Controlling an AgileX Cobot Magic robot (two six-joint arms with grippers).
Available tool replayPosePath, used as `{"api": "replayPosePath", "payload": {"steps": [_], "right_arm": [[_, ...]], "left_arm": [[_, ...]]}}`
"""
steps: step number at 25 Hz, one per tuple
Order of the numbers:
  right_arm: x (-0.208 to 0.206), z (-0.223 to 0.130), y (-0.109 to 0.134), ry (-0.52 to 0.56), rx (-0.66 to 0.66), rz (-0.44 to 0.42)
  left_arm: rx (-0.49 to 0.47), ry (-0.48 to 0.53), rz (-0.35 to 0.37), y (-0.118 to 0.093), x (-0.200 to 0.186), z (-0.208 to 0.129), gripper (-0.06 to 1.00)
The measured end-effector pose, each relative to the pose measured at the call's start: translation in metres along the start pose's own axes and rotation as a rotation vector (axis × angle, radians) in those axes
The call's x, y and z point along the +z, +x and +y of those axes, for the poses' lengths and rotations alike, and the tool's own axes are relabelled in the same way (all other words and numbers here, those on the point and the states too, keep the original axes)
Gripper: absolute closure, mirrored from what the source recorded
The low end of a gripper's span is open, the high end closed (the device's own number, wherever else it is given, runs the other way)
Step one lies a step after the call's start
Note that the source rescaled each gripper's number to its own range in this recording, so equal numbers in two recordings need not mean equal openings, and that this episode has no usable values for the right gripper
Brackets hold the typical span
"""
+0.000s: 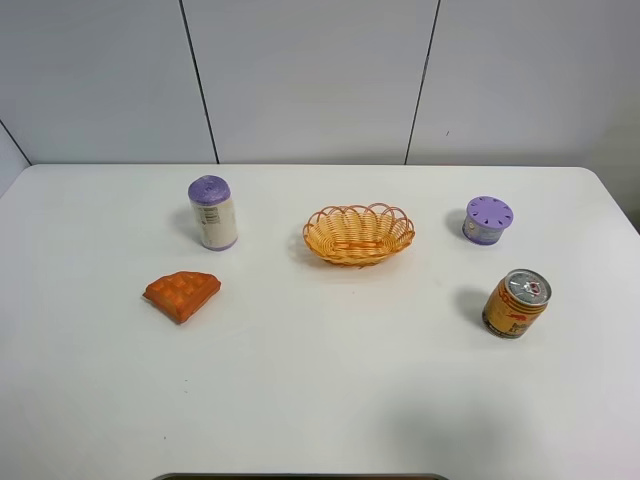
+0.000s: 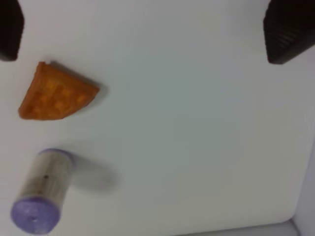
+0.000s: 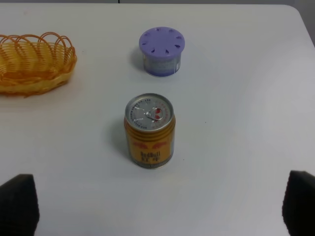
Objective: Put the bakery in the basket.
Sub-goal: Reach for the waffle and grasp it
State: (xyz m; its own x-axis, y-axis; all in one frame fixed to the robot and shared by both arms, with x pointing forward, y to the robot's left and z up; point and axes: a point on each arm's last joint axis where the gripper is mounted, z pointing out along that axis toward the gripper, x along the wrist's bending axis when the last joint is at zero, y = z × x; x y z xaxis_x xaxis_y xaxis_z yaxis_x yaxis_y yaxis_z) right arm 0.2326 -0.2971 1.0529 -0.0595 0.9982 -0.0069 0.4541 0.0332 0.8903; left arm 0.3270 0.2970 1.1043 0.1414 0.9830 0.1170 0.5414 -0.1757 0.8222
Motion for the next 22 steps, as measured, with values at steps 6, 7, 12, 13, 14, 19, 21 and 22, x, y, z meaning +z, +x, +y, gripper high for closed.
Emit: {"api": "replayPosePath", "payload": {"steps": [6, 7, 12, 13, 14, 19, 21, 22], "right_arm": [[0.0, 0.0, 0.0, 0.0, 0.0, 0.0], [0.0, 0.0, 0.0, 0.0, 0.0, 0.0], [0.0, 0.0, 0.0, 0.0, 0.0, 0.0], [0.0, 0.0, 0.0, 0.0, 0.0, 0.0], [0.0, 0.0, 0.0, 0.0, 0.0, 0.0], [0.0, 0.0, 0.0, 0.0, 0.0, 0.0], [0.0, 0.0, 0.0, 0.0, 0.0, 0.0], [0.0, 0.0, 0.0, 0.0, 0.0, 0.0]], "left_arm": [[0.061, 0.023, -0.082, -0.002, 0.029, 0.012, -0.06], [0.066, 0.039, -0.101, -0.003, 0.035, 0.013, -0.06], [0.15, 0.12, -0.183, -0.011, 0.063, 0.016, -0.06], [0.167, 0.138, -0.204, -0.014, 0.069, 0.018, -0.06], [0.184, 0.15, -0.218, -0.016, 0.074, 0.021, -0.06], [0.292, 0.181, -0.287, -0.032, 0.094, 0.045, -0.06], [0.338, 0.207, -0.304, -0.039, 0.108, 0.053, -0.06], [0.36, 0.224, -0.314, -0.043, 0.116, 0.057, -0.06]]}}
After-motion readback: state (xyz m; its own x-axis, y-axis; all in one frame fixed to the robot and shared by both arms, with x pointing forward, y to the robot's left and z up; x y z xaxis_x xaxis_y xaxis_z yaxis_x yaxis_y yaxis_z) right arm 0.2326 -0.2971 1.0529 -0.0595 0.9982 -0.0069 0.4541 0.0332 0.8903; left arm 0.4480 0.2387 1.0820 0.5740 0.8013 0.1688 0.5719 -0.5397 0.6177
